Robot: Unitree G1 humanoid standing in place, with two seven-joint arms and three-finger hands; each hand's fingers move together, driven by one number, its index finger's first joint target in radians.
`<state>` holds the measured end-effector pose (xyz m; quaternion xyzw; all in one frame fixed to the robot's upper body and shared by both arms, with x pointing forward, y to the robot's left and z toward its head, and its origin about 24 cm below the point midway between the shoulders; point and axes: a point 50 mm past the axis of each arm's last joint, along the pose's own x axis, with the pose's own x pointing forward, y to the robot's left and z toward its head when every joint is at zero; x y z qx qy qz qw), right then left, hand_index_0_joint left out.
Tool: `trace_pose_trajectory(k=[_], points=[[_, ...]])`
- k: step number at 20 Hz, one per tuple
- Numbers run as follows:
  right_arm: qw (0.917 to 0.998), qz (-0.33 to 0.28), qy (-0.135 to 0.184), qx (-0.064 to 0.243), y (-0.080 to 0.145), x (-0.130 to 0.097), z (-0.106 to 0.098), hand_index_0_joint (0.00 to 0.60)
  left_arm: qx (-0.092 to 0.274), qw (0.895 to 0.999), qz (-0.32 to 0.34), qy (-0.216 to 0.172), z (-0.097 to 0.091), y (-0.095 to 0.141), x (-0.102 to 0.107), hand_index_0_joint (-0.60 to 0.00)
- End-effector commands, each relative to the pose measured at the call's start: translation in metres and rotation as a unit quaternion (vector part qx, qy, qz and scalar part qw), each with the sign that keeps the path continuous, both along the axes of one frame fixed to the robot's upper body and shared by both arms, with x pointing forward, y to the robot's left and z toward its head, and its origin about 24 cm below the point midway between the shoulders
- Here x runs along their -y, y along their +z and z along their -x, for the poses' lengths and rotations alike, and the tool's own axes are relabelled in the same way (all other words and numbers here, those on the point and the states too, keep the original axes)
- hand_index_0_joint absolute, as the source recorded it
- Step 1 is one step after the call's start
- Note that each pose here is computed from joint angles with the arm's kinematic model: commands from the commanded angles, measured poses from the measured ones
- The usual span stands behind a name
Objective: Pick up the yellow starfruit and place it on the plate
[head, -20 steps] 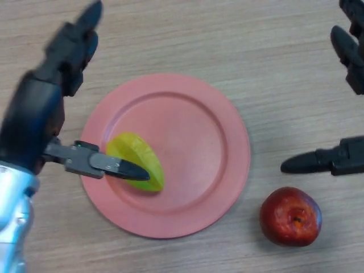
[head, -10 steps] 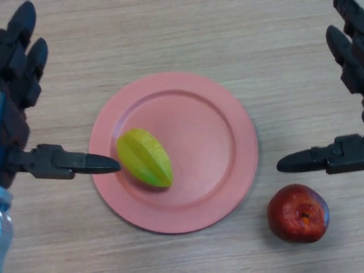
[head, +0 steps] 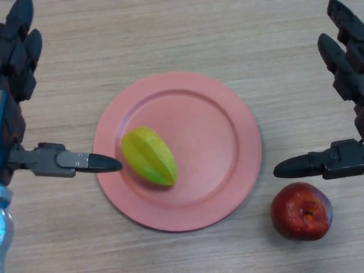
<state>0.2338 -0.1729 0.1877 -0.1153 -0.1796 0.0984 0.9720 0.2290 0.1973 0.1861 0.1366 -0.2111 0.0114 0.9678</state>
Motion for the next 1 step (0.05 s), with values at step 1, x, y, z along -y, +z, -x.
trace_pose_trajectory(k=[1], points=[[0.9927, 0.033, -0.012, 0.115, 0.0284, 0.0028, 0.0119, 0.000, 0.115, 0.992, -0.055, 0.000, 0.0130, 0.0295, -0.0010, 0.000]])
